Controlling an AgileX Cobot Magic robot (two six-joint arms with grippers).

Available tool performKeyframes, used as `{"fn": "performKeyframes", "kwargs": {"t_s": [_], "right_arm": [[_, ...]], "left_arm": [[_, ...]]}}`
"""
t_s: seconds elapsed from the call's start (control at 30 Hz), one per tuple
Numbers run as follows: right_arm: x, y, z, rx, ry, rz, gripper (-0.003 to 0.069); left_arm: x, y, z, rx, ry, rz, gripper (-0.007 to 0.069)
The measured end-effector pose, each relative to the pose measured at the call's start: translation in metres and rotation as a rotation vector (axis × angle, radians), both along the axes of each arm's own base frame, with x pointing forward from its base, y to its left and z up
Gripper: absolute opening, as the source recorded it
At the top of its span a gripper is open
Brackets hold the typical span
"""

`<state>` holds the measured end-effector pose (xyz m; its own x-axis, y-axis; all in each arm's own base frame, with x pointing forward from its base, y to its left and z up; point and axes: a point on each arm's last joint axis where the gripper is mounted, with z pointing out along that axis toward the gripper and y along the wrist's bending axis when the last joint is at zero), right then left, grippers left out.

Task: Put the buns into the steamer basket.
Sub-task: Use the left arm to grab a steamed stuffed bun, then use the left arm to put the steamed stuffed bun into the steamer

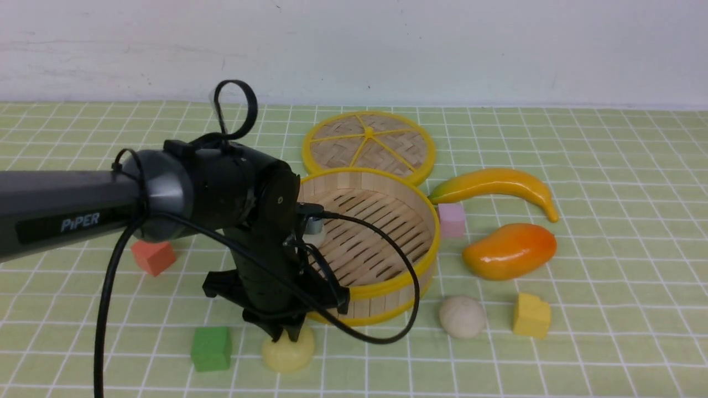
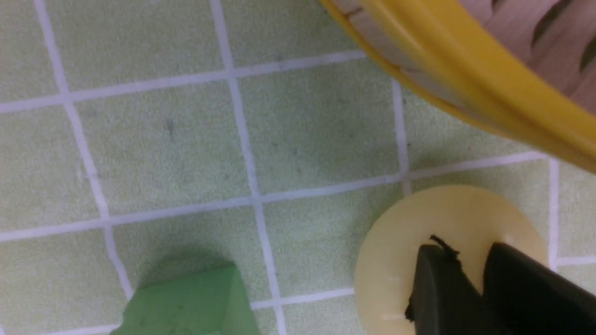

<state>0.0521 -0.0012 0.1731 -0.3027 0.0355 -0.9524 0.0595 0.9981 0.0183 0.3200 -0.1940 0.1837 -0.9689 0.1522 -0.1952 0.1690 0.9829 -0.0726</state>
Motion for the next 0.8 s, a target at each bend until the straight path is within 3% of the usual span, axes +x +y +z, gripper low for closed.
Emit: {"fn": "performKeyframes", "kwargs": {"t_s": [0.23,0.5,0.67,0.8], "right_arm": [[0.000,0.000,0.000,0.000,0.000,0.000,0.0241],[0.000,0.000,0.000,0.000,0.000,0.000,0.0241],[0.000,0.000,0.000,0.000,0.000,0.000,0.0241],[0.000,0.000,0.000,0.000,0.000,0.000,0.0241]], "left_arm": [[-0.001,0.001,0.004,0.002,0.003,0.001,-0.0013],[-0.001,0.000,0.036,0.006,0.007,-0.009,-0.0013],[0.010,-0.006,0.091,-0.068,-0.110,-0.018,-0.0013],[0.016,-0.011,0.109,-0.121,-0.181,-0.016,-0.0013]]}}
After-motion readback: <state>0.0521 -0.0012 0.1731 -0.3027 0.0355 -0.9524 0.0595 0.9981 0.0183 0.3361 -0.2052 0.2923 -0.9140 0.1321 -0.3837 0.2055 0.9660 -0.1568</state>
